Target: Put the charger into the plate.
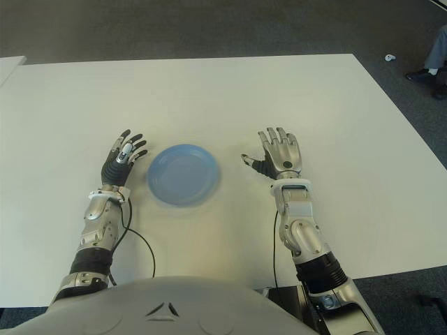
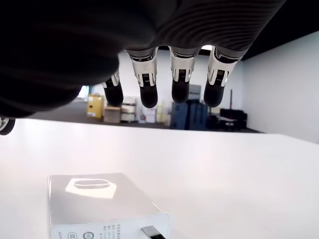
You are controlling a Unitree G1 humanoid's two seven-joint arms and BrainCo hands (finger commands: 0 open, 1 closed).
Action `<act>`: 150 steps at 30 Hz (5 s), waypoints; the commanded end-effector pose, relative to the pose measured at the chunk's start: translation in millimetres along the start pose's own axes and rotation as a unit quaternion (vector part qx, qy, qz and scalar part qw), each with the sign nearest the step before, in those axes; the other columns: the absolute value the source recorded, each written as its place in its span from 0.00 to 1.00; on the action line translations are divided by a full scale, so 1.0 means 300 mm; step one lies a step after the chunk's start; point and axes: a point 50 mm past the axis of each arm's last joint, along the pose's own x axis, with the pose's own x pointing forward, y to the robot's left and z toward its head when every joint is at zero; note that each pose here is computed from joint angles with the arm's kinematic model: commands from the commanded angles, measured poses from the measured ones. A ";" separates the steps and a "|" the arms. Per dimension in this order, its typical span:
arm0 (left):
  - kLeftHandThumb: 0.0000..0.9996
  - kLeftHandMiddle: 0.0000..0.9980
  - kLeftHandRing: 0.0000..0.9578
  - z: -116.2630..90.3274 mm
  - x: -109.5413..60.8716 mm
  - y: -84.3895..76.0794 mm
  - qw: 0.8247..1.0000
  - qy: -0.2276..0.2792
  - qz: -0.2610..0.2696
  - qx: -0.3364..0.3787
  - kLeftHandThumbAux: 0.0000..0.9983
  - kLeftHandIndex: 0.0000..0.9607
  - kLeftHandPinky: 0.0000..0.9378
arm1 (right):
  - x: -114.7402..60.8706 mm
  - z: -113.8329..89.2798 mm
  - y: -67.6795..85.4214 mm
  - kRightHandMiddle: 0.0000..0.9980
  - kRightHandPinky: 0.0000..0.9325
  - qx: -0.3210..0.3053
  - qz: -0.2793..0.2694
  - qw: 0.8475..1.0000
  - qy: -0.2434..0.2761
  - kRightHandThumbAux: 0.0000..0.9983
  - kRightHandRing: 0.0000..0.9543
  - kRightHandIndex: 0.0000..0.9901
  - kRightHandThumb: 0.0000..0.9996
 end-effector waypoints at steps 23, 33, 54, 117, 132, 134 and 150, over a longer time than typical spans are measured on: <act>0.00 0.19 0.22 -0.013 -0.009 0.021 1.000 0.016 0.000 0.009 0.50 0.09 0.25 | -0.009 -0.026 0.029 0.00 0.00 0.016 0.065 0.997 0.038 0.12 0.00 0.00 0.31; 0.00 0.18 0.21 -0.012 -0.008 0.020 1.000 0.016 -0.001 0.013 0.49 0.09 0.24 | -0.013 -0.030 0.065 0.00 0.00 0.048 0.097 0.993 0.042 0.12 0.00 0.00 0.29; 0.00 0.19 0.21 -0.013 -0.008 0.016 1.000 0.016 0.000 0.010 0.49 0.09 0.25 | -0.022 -0.007 0.122 0.00 0.00 0.057 0.133 0.989 0.035 0.12 0.00 0.00 0.25; 0.00 0.22 0.24 0.007 -0.025 0.008 1.000 0.008 0.005 -0.008 0.52 0.12 0.27 | -0.048 0.011 0.174 0.00 0.00 0.054 0.134 0.989 0.020 0.11 0.00 0.00 0.27; 0.00 0.22 0.24 0.018 -0.029 0.003 1.000 0.001 0.006 -0.012 0.51 0.12 0.27 | -0.070 0.008 0.173 0.00 0.00 0.012 0.159 0.987 -0.027 0.11 0.00 0.00 0.27; 0.00 0.22 0.24 0.019 -0.030 0.002 1.000 0.000 0.005 -0.012 0.51 0.12 0.27 | -0.074 0.007 0.173 0.00 0.00 0.009 0.161 0.986 -0.031 0.12 0.00 0.00 0.27; 0.00 0.23 0.26 0.024 -0.032 0.000 1.000 -0.005 0.000 -0.011 0.49 0.13 0.28 | -0.090 -0.008 0.183 0.00 0.00 -0.014 0.169 0.984 -0.051 0.12 0.00 0.00 0.27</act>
